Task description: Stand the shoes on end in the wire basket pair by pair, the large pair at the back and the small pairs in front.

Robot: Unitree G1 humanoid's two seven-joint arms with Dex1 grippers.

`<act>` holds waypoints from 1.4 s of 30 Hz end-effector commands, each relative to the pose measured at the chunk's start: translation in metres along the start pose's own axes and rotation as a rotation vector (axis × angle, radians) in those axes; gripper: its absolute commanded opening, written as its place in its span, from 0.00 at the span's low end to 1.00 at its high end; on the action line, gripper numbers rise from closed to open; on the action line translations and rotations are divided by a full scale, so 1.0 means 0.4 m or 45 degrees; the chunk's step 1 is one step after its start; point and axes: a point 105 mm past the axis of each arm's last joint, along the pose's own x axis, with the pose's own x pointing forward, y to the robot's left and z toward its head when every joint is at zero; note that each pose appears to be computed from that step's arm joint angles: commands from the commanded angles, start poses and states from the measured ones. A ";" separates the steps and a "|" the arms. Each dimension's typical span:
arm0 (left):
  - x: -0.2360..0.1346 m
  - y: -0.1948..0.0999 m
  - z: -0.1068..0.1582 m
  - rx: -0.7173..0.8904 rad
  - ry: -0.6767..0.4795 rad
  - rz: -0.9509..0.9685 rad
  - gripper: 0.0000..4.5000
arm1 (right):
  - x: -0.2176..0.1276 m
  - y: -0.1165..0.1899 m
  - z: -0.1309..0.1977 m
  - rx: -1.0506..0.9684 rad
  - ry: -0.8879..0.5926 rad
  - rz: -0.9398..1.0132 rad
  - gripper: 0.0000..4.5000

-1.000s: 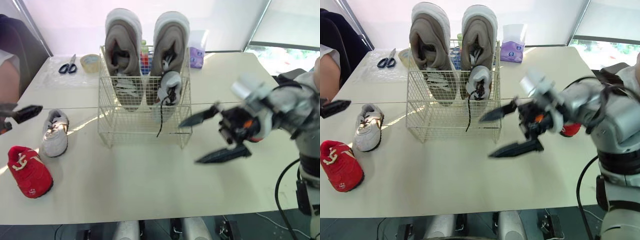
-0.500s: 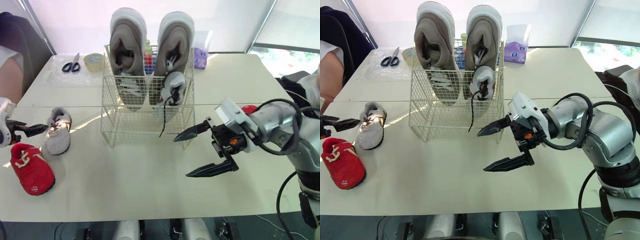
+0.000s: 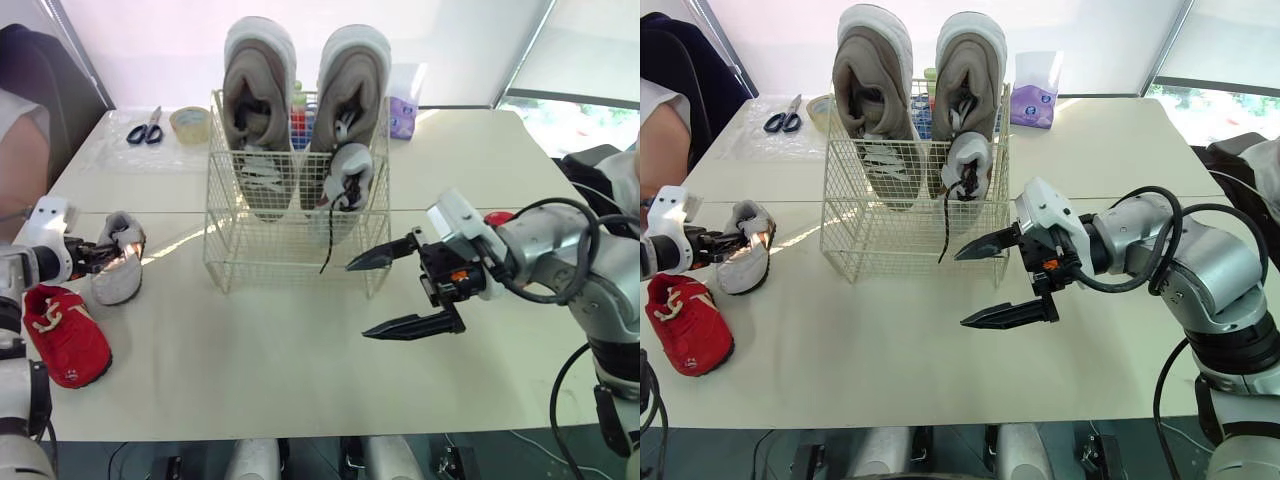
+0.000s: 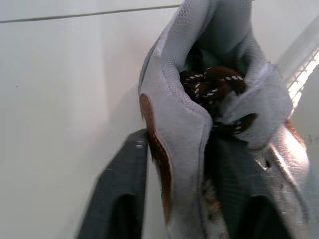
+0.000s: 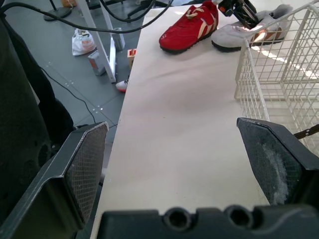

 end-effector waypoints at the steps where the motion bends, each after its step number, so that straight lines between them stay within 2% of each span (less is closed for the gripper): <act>1: -0.038 0.016 0.100 -0.038 -0.219 0.033 0.03 | -0.008 -0.005 0.005 -0.038 0.003 -0.033 1.00; 2: -0.048 0.016 0.125 -0.048 -0.279 0.033 0.03 | -0.010 -0.007 0.004 -0.036 0.004 -0.041 1.00; 3: -0.071 0.011 0.178 -0.053 -0.407 0.025 0.03 | -0.014 -0.011 0.004 -0.033 0.003 -0.061 1.00; 5: -0.152 -0.013 0.317 -0.012 -0.790 0.031 0.03 | -0.031 -0.027 0.012 -0.017 -0.017 -0.131 1.00; 6: -0.189 -0.022 0.357 0.011 -0.925 0.048 0.03 | -0.036 -0.032 0.015 -0.010 -0.026 -0.155 1.00; 7: -0.207 -0.029 0.373 0.024 -0.995 0.063 0.03 | -0.041 -0.034 0.015 -0.005 -0.031 -0.168 1.00; 9: -0.306 -0.073 0.456 0.024 -1.231 0.132 0.03 | -0.054 -0.042 0.024 0.038 -0.057 -0.225 1.00; 12: -0.460 -0.196 0.535 0.087 -1.661 0.108 0.03 | -0.077 -0.056 0.041 0.072 -0.087 -0.287 1.00; 14: -0.503 -0.286 0.548 0.060 -1.839 0.072 0.03 | -0.099 -0.071 0.059 0.084 -0.121 -0.324 1.00; 18: -0.463 -0.449 0.527 0.060 -1.914 -0.004 0.03 | -0.146 -0.084 0.095 0.153 -0.229 -0.350 1.00; 21: -0.420 -0.514 0.501 0.037 -1.922 -0.047 0.03 | -0.172 -0.082 0.105 0.197 -0.270 -0.369 1.00; 24: -0.360 -0.581 0.466 0.131 -1.895 -0.083 0.03 | -0.184 -0.079 0.103 0.231 -0.276 -0.400 1.00; 29: -0.285 -0.627 0.404 0.217 -1.837 -0.074 0.03 | -0.195 -0.079 0.094 0.261 -0.266 -0.450 1.00; 35: -0.220 -0.615 0.367 0.250 -1.796 0.032 0.03 | -0.191 -0.080 0.092 0.268 -0.280 -0.481 1.00; 42: -0.165 -0.637 0.325 0.295 -1.734 0.022 0.03 | -0.183 -0.084 0.112 0.229 -0.312 -0.494 1.00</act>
